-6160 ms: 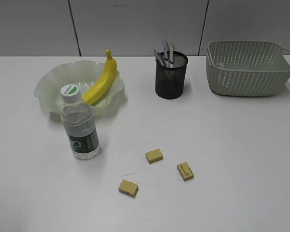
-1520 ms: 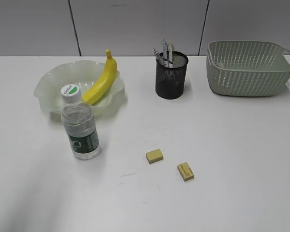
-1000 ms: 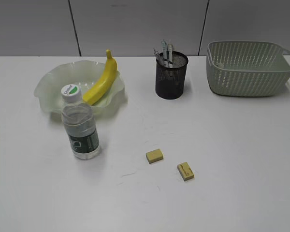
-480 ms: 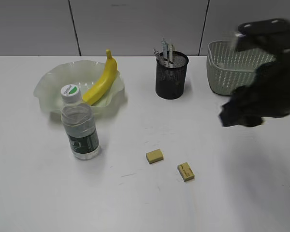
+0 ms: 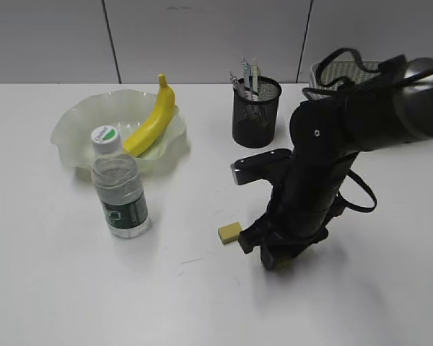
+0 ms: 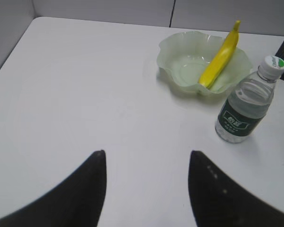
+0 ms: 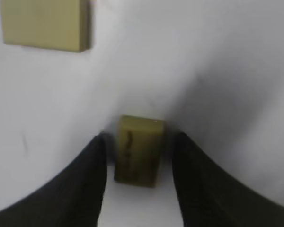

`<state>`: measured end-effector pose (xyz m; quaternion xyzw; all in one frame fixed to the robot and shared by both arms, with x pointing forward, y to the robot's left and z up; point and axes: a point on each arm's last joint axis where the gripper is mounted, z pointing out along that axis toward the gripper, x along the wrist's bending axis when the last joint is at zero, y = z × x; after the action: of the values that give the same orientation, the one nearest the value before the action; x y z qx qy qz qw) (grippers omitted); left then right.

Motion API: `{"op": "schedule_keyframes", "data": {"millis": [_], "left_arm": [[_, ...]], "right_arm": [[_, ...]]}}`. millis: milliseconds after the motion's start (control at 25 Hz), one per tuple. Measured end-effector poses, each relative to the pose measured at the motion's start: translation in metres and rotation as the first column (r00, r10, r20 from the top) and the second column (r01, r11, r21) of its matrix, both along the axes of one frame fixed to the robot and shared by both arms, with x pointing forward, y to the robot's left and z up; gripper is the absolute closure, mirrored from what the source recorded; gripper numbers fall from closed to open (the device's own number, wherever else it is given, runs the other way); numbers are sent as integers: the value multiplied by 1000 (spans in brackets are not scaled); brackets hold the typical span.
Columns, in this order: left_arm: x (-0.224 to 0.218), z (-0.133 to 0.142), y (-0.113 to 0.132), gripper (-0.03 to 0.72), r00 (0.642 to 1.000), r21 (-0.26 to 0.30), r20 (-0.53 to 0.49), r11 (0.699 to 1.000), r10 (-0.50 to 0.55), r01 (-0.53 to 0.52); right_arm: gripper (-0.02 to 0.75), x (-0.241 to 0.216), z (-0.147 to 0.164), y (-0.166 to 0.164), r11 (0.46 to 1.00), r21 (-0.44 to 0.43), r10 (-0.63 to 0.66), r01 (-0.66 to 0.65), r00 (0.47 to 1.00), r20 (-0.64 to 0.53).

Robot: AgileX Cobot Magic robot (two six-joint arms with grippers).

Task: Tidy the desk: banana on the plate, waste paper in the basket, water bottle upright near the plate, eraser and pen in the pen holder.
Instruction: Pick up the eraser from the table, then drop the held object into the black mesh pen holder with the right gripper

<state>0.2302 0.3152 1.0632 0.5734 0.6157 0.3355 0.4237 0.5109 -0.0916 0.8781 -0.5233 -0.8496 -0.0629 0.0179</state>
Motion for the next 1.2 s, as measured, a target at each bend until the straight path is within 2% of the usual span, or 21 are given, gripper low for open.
{"op": "schedule_keyframes", "data": {"millis": [80,160,240,320,440,560,600,680,800,880,1000,1120,1200], "left_arm": [[0,0,0,272,1000,0,0,1000,1,-1],[0,0,0,272,1000,0,0,1000,1,-1],[0,0,0,272,1000,0,0,1000,1,-1],[0,0,0,272,1000,1,0,1000,0,0],[0,0,0,272,1000,1,0,1000,0,0],[0,0,0,272,1000,1,0,1000,0,0],[0,0,0,272,1000,1,0,1000,0,0],[0,0,0,272,1000,2,0,1000,1,-1],[0,0,0,272,1000,3,0,1000,0,0],[0,0,0,272,1000,3,0,1000,0,0],[0,0,0,272,1000,3,0,1000,0,0],[0,0,0,272,1000,3,0,1000,0,0],[0,0,0,272,1000,3,0,1000,0,0]], "right_arm": [[409,3,-1,1,1000,1,-2,2,1000,9],[534,4,0,1,1000,0,6,-6,1000,24],[528,7,11,1,1000,19,23,-25,996,90],[528,17,38,-1,997,70,10,-26,974,226],[528,58,93,-16,983,183,-98,16,888,449],[528,114,126,-42,967,241,-209,82,795,569],[528,133,131,-49,963,251,-236,103,774,588],[528,159,131,-50,964,242,-240,113,766,597],[528,187,123,-37,968,233,-217,97,791,572],[526,198,121,-27,962,257,-221,88,806,549],[428,204,112,-17,960,275,-190,57,852,487],[269,200,107,-14,963,266,-158,44,891,425],[225,195,107,-15,971,236,-128,35,912,390]]}}
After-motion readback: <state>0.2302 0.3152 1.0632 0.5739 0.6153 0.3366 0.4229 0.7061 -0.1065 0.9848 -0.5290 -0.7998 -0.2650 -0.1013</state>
